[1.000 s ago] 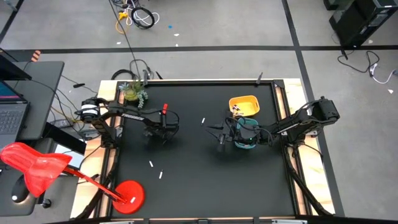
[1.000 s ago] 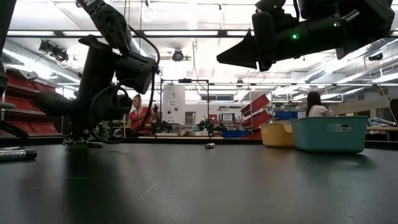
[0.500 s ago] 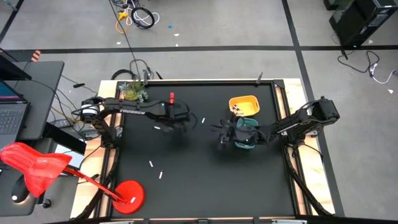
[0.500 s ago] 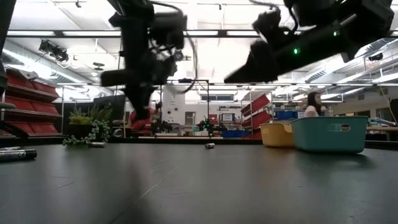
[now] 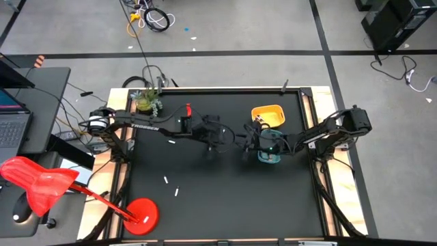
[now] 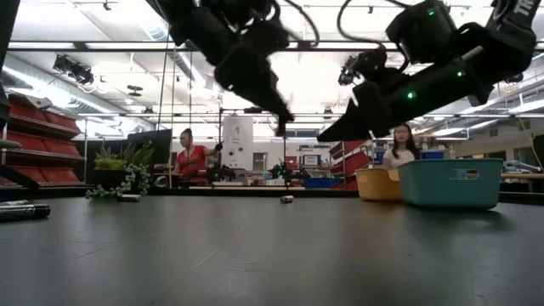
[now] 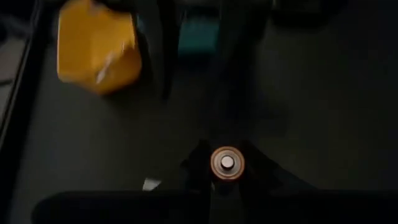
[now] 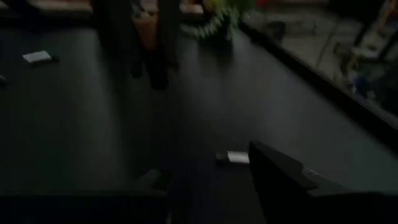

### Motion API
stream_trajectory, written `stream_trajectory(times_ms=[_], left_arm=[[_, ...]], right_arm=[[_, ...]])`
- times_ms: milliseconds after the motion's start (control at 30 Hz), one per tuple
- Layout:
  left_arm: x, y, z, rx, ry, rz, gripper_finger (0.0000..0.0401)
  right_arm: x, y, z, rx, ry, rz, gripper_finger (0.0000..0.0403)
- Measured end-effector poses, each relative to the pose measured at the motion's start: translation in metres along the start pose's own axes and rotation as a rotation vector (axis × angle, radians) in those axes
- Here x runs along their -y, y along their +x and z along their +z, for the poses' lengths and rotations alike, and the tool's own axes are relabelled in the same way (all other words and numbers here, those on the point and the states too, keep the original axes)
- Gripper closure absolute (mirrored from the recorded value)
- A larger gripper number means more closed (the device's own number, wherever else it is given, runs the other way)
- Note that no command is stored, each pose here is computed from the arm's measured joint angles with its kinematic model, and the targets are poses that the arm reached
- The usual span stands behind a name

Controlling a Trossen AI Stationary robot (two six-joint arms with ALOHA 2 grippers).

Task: Sort batteries
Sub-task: Put the gold black battery into the blue bin

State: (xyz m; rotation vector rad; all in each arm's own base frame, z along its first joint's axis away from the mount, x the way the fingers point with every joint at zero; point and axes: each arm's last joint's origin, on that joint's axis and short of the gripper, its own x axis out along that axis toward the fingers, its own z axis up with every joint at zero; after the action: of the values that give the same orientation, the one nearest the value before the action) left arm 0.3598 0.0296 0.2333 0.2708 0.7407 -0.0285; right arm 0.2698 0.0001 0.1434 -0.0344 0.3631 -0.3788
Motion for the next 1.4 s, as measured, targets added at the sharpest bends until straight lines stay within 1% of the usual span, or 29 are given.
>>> stream_trajectory(times_ms=[133, 333, 533, 767, 933, 1100, 1167, 1267, 1300, 1400], left_arm=[[0.001, -0.001, 0.014, 0.142, -0.035, -0.008, 0.0347], [-0.001, -0.002, 0.025, 0.267, -0.097, -0.017, 0.0347], [0.0, 0.007, 0.022, 0.266, -0.111, -0.019, 0.0347], [-0.003, 0.008, 0.023, 0.283, -0.115, 0.001, 0.0347], [-0.006, 0.008, 0.022, 0.28, -0.128, 0.008, 0.0347], [-0.006, 0.008, 0.022, 0.275, -0.136, 0.006, 0.0347], [-0.006, 0.008, 0.022, 0.274, -0.15, 0.002, 0.0347], [-0.006, 0.008, 0.022, 0.272, -0.158, -0.001, 0.0346], [-0.006, 0.008, 0.022, 0.271, -0.159, 0.001, 0.0342], [-0.006, 0.008, 0.022, 0.268, -0.171, 0.008, 0.032]], right_arm=[[-0.006, -0.004, 0.002, 0.052, -0.023, 0.033, 0.0222], [-0.009, -0.006, 0.007, 0.1, -0.054, 0.038, 0.0223], [-0.012, -0.007, 0.012, 0.155, -0.062, 0.069, 0.0231], [-0.014, -0.008, 0.014, 0.182, -0.06, 0.121, 0.0233], [-0.015, -0.009, 0.016, 0.2, -0.057, 0.126, 0.0243], [-0.015, -0.009, 0.019, 0.227, -0.049, 0.126, 0.0265], [-0.015, -0.009, 0.019, 0.228, -0.049, 0.126, 0.0289], [-0.015, -0.01, 0.019, 0.231, -0.044, 0.123, 0.0344], [-0.015, -0.01, 0.019, 0.232, -0.043, 0.121, 0.0356], [-0.014, -0.009, 0.019, 0.233, -0.042, 0.119, 0.0356]])
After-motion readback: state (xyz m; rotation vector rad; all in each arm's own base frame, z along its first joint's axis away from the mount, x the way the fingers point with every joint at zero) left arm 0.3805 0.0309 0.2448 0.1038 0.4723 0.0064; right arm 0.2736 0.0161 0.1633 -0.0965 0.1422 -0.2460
